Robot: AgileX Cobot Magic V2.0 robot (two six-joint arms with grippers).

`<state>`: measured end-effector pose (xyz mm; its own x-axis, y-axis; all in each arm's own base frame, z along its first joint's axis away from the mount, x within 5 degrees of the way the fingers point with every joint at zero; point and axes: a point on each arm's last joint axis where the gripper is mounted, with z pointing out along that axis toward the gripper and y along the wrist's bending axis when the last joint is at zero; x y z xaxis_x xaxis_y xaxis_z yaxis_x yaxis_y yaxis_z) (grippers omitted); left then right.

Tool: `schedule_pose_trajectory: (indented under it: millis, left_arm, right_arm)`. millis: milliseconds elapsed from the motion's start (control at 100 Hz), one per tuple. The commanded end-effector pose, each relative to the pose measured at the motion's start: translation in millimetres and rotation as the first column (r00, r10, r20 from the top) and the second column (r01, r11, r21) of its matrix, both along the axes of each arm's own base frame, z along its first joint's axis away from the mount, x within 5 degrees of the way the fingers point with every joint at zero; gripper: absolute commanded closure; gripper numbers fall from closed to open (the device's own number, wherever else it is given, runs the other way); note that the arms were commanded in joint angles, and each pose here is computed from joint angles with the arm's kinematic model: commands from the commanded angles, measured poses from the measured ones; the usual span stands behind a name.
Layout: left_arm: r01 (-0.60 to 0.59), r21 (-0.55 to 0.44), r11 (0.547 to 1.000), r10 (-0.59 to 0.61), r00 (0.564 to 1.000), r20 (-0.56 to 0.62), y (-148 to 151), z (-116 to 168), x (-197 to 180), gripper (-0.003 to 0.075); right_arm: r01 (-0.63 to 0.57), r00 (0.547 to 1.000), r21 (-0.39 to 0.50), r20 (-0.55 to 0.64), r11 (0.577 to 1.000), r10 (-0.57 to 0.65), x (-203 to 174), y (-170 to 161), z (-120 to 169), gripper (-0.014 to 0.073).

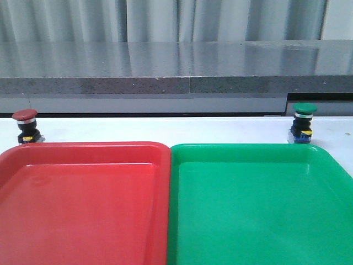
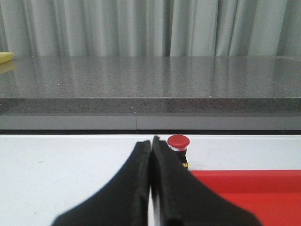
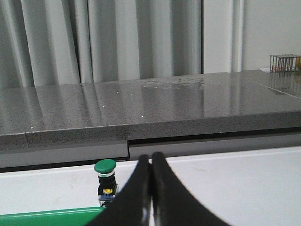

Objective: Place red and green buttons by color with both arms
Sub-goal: 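Move the left gripper toward the red-capped button beyond the red tray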

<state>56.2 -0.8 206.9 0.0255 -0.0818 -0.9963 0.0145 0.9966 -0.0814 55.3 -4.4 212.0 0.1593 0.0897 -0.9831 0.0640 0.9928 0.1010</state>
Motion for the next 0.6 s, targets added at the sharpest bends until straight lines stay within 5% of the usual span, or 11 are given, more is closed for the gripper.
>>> schedule_pose_trajectory:
  millis: [0, 590]
  left_arm:
    - [0.004, -0.011, 1.000, -0.003, 0.995, 0.100, 0, 5, -3, 0.0741]
    - [0.007, -0.027, 1.000, -0.004, 0.994, 0.110, 0, 32, -5, 0.0741]
  right_arm:
    - [0.004, 0.993, -0.025, 0.120, 1.000, -0.001, -5, 1, 15, 0.0652]
    - [0.004, 0.993, -0.025, 0.120, 1.000, -0.001, -5, 1, 15, 0.0652]
